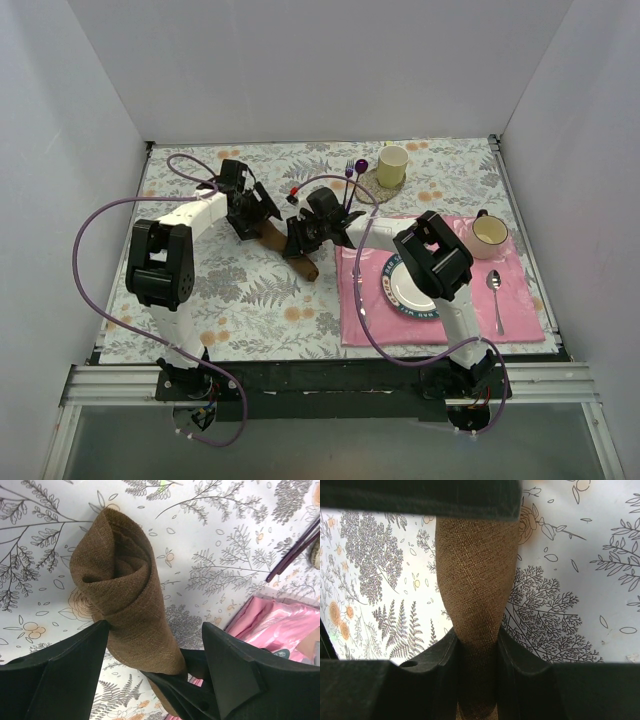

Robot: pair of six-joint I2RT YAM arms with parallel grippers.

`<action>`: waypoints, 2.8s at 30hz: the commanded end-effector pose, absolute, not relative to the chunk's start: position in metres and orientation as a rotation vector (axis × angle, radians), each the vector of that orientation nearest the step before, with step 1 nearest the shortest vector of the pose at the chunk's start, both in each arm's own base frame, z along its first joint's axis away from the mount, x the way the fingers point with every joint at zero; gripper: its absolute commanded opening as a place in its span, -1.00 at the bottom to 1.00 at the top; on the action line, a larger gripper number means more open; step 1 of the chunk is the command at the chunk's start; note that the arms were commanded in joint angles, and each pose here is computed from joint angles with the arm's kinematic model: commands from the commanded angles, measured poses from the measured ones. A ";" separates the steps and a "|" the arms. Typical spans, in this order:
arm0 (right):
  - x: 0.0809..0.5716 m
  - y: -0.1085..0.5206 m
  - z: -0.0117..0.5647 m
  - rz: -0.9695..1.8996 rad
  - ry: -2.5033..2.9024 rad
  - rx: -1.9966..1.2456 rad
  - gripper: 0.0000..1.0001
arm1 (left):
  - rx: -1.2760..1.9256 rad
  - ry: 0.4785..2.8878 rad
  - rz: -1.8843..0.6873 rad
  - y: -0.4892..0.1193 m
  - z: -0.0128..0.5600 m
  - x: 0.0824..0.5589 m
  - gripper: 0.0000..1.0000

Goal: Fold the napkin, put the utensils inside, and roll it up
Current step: Roll the napkin with the utensil

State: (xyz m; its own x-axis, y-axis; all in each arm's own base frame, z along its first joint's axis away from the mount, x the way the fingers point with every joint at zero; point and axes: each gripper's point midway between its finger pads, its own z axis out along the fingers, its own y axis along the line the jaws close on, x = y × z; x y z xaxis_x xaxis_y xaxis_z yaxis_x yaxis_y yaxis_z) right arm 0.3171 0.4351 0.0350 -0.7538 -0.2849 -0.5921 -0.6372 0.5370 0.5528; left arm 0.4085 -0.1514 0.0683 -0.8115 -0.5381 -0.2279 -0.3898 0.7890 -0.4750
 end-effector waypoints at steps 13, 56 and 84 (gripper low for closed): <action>0.310 0.440 0.024 1.130 2.424 -0.710 -0.32 | -0.711 2.636 -0.518 -0.152 0.050 0.402 0.42; 0.319 0.397 0.075 0.776 2.210 -0.942 0.56 | -0.675 2.682 -0.375 -0.145 0.016 0.435 -0.29; 0.305 0.372 0.035 0.923 2.320 -0.854 -0.14 | -0.521 2.782 -0.293 -0.143 -0.021 0.445 -0.27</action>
State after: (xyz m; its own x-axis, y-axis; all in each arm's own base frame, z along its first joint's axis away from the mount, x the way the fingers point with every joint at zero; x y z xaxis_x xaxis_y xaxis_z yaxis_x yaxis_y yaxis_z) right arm 0.3142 0.3790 0.0367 -0.6663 -0.3523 -0.6572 -0.7083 0.5747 0.4099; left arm 0.4591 -0.1600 0.0265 -0.8620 -0.4197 -0.2842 -0.3036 0.8766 -0.3734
